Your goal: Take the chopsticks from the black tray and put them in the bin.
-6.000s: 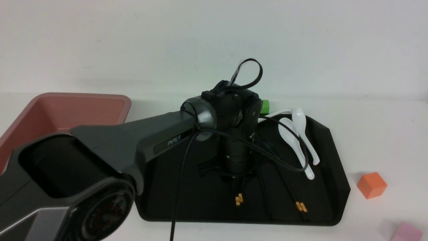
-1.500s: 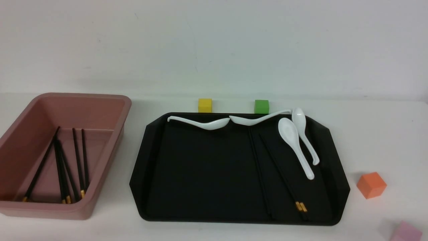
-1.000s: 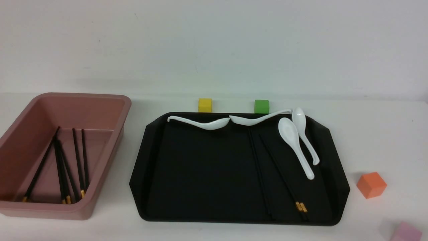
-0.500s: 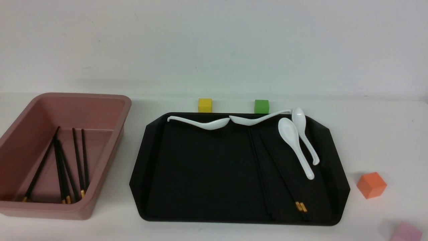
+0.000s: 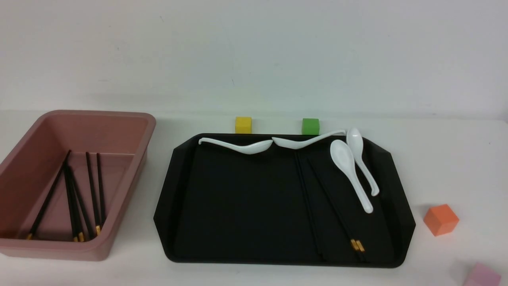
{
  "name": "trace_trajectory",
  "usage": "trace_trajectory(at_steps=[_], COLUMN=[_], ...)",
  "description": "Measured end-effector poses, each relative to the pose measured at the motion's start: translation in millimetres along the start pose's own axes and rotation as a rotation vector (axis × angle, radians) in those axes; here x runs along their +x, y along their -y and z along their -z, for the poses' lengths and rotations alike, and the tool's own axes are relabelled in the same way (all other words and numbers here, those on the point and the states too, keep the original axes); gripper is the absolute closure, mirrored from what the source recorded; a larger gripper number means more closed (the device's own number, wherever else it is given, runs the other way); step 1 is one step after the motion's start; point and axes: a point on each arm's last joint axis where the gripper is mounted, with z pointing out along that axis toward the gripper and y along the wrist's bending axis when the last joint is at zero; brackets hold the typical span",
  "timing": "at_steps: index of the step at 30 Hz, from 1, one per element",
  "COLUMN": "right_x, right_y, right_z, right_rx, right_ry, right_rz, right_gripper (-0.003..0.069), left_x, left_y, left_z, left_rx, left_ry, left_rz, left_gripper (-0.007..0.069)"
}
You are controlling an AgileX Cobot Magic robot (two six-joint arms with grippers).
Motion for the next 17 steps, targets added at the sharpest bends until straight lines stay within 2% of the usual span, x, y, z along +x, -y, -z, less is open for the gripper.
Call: trace_trajectory(at_steps=[17], right_x=[0.0], right_y=[0.0], right_z=[0.0], right_rx=[0.0], right_ry=[0.0], right_rz=[0.0], right_gripper=[0.0419], left_x=[0.0], left_y=[0.0], left_z=[0.0], left_rx=[0.0], left_ry=[0.0], left_rz=[0.0], left_gripper=[0.058])
